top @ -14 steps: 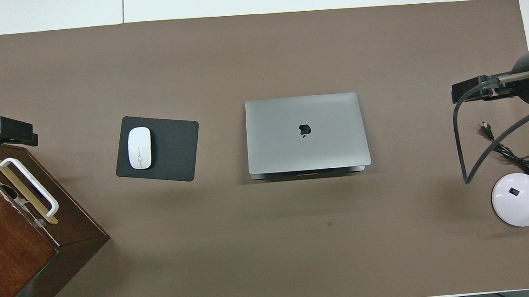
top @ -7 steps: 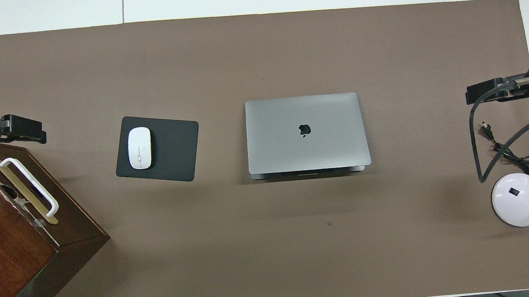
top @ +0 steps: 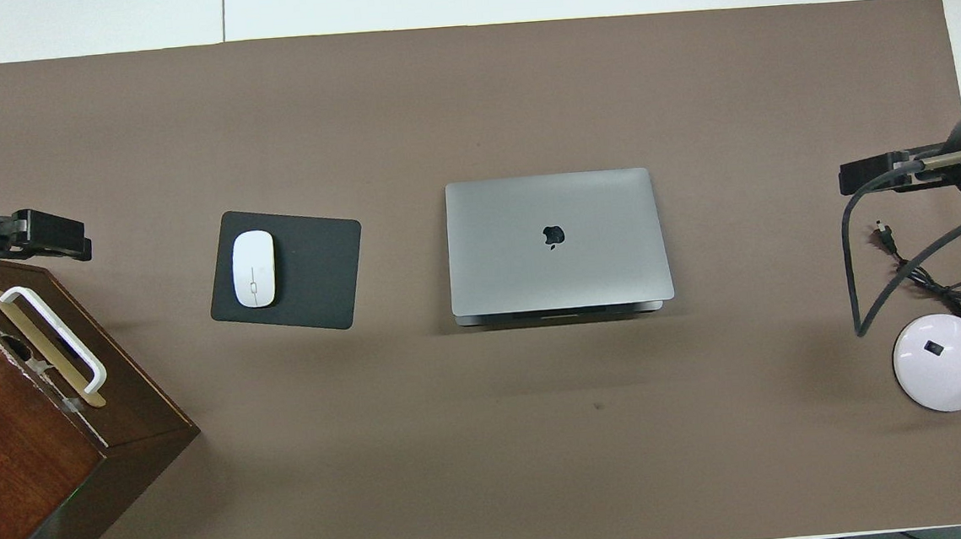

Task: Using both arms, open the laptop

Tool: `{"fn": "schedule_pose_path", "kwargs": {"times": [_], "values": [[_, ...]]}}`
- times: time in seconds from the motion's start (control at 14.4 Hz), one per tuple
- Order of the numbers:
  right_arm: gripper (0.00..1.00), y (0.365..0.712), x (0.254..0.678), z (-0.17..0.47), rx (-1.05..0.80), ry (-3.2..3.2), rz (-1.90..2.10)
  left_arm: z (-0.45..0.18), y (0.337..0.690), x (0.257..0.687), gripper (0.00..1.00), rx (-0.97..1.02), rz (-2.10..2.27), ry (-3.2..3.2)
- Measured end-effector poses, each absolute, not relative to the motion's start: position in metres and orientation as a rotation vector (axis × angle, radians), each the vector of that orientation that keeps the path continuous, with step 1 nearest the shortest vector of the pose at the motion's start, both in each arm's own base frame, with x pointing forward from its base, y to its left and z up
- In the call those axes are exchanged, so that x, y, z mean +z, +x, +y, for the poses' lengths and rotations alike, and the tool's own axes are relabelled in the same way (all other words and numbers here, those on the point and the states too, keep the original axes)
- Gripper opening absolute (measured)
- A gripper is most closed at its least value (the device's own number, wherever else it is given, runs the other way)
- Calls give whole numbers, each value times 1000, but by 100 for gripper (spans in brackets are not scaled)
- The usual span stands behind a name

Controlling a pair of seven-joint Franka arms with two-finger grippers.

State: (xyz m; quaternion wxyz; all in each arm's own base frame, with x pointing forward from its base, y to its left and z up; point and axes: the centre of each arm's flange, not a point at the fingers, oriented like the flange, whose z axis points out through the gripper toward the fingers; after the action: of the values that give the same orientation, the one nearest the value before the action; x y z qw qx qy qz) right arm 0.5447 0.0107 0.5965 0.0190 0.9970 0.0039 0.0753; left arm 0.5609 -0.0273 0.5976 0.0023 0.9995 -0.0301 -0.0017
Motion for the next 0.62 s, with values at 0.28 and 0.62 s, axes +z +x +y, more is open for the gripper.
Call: {"fn": "schedule_pose_path", "kwargs": {"times": [0.28, 0.62], "values": [[100, 541, 583, 3, 318, 3110, 7, -26, 561, 598, 100, -3, -90, 3136], [100, 540, 566, -33, 413, 3142, 59, -25, 562, 598, 55, 10, -83, 3136]]}}
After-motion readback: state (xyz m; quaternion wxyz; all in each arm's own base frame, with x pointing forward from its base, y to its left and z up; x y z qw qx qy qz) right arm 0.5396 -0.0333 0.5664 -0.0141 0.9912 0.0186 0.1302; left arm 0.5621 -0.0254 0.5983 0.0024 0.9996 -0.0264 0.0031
